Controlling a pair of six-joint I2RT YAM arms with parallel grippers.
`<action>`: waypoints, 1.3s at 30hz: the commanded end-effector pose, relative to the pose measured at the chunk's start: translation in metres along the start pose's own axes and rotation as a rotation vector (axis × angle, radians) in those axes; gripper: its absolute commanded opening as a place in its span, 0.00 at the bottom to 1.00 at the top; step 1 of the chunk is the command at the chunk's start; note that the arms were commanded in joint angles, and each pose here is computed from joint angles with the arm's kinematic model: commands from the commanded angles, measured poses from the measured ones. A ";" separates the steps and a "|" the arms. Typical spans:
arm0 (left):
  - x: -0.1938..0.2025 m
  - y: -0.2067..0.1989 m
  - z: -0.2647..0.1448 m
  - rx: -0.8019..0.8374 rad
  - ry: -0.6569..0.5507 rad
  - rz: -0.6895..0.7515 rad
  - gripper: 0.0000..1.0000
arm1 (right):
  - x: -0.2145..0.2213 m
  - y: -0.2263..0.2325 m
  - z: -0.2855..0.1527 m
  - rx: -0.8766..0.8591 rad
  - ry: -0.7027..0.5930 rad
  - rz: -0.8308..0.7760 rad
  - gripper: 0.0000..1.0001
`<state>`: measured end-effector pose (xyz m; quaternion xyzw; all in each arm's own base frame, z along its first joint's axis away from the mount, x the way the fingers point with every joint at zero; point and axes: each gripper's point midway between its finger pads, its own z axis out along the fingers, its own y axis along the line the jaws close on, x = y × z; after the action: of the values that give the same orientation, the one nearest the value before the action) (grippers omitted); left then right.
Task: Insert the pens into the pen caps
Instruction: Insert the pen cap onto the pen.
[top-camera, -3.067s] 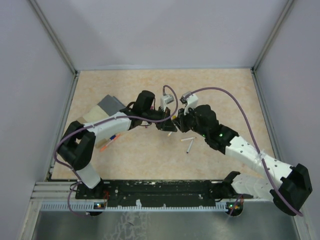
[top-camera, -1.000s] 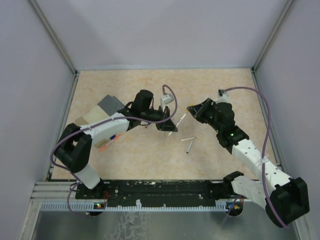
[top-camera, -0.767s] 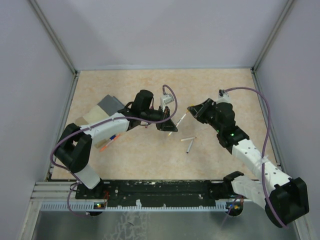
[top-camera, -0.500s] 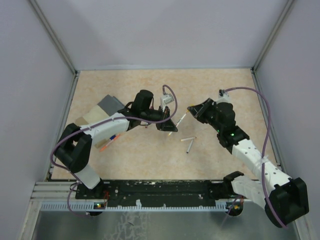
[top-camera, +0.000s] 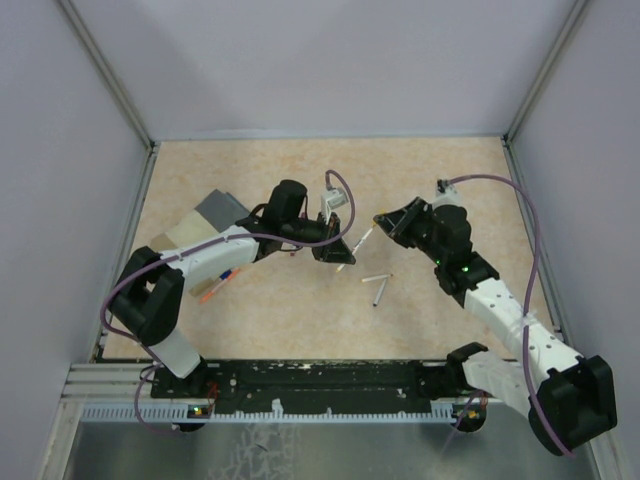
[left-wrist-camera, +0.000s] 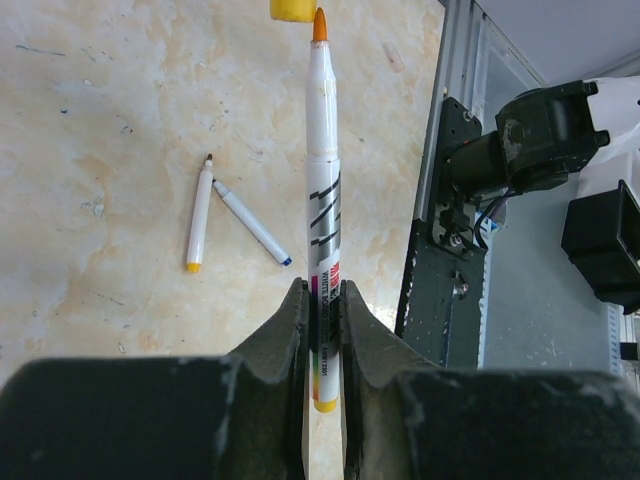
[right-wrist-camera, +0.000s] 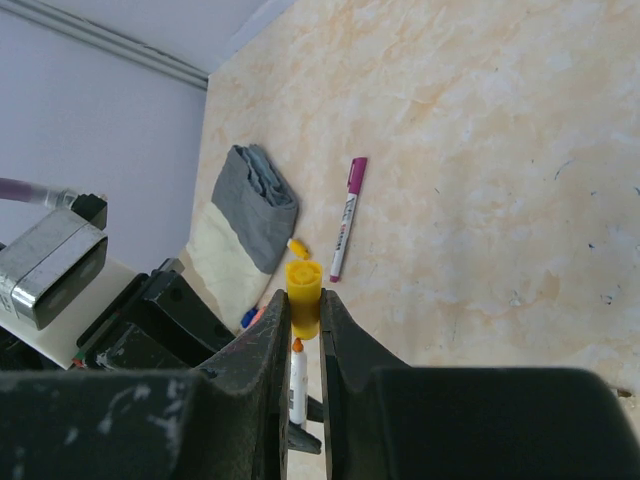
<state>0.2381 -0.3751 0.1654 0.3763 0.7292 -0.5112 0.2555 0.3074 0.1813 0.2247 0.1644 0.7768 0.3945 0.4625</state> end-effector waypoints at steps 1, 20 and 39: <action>-0.006 -0.001 0.000 -0.005 -0.013 0.032 0.00 | -0.002 0.012 -0.004 -0.064 -0.001 0.001 0.04; -0.006 -0.003 -0.001 0.002 -0.012 0.032 0.00 | -0.023 0.017 -0.008 -0.056 -0.103 0.038 0.04; -0.006 -0.003 0.000 0.007 -0.011 0.034 0.00 | -0.018 0.017 -0.008 -0.062 -0.069 0.022 0.04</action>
<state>0.2366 -0.3745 0.1637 0.3753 0.7322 -0.5099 0.2511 0.3067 0.1770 0.2279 0.1845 0.7650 0.4016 0.4685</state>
